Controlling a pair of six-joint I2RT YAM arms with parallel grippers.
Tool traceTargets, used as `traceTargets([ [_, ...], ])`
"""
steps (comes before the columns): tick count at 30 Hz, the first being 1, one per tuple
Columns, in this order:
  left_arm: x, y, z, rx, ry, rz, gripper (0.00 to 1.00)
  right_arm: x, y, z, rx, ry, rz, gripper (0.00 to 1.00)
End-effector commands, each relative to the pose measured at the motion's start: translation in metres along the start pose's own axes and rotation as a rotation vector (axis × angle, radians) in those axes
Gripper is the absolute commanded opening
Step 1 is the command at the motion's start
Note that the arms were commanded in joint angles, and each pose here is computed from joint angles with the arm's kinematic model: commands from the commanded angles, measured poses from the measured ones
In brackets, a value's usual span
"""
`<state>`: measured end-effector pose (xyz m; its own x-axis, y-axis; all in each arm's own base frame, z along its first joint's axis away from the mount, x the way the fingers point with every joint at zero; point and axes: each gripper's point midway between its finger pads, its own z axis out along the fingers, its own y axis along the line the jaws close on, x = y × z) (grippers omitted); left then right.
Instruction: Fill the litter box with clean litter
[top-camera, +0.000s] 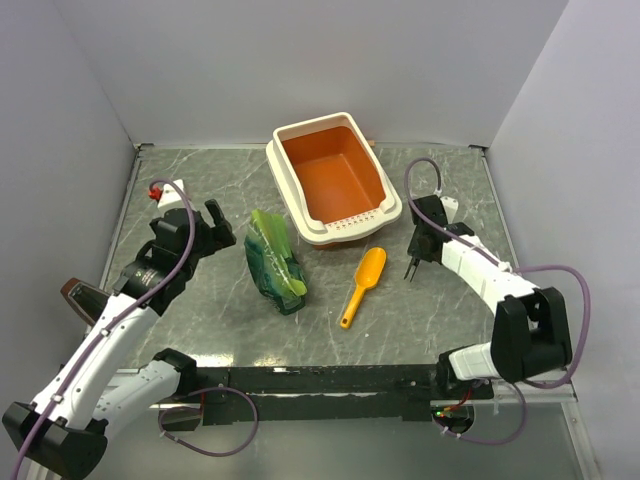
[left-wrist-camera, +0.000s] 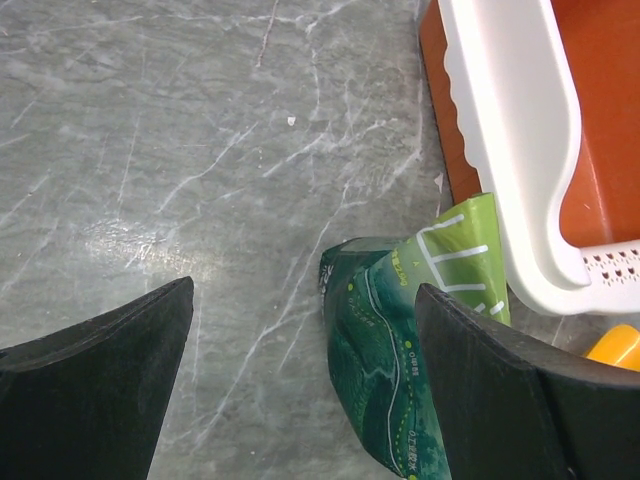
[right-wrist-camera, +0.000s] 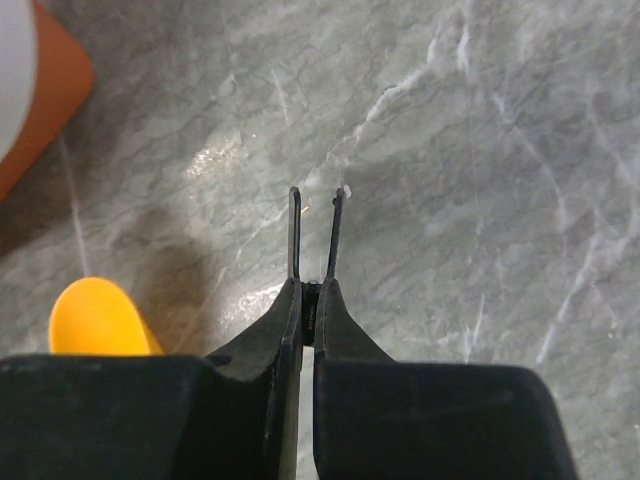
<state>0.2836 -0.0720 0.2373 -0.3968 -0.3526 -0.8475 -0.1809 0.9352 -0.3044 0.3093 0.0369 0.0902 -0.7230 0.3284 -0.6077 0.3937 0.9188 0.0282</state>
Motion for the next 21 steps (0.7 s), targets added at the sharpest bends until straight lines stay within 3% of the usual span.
traceTargets([
  [1, 0.0, -0.009, 0.002, 0.044, -0.001, 0.01, 0.97, -0.002, 0.001, 0.014, -0.001, 0.003, 0.051, 0.06],
  [5, 0.002, -0.01, 0.004, 0.051, 0.012, 0.012, 0.97, 0.005, -0.001, 0.024, 0.015, 0.03, 0.053, 0.19],
  [12, 0.006, -0.013, 0.006, 0.058, 0.029, 0.017, 0.97, 0.01, -0.002, 0.031, 0.028, 0.048, 0.046, 0.55],
  [16, 0.007, -0.015, 0.008, 0.062, 0.04, 0.023, 0.97, -0.007, 0.001, 0.018, 0.006, 0.008, 0.042, 0.66],
  [21, -0.011, -0.024, 0.005, 0.076, 0.016, 0.034, 0.97, -0.039, 0.023, -0.026, -0.095, -0.087, -0.025, 0.7],
])
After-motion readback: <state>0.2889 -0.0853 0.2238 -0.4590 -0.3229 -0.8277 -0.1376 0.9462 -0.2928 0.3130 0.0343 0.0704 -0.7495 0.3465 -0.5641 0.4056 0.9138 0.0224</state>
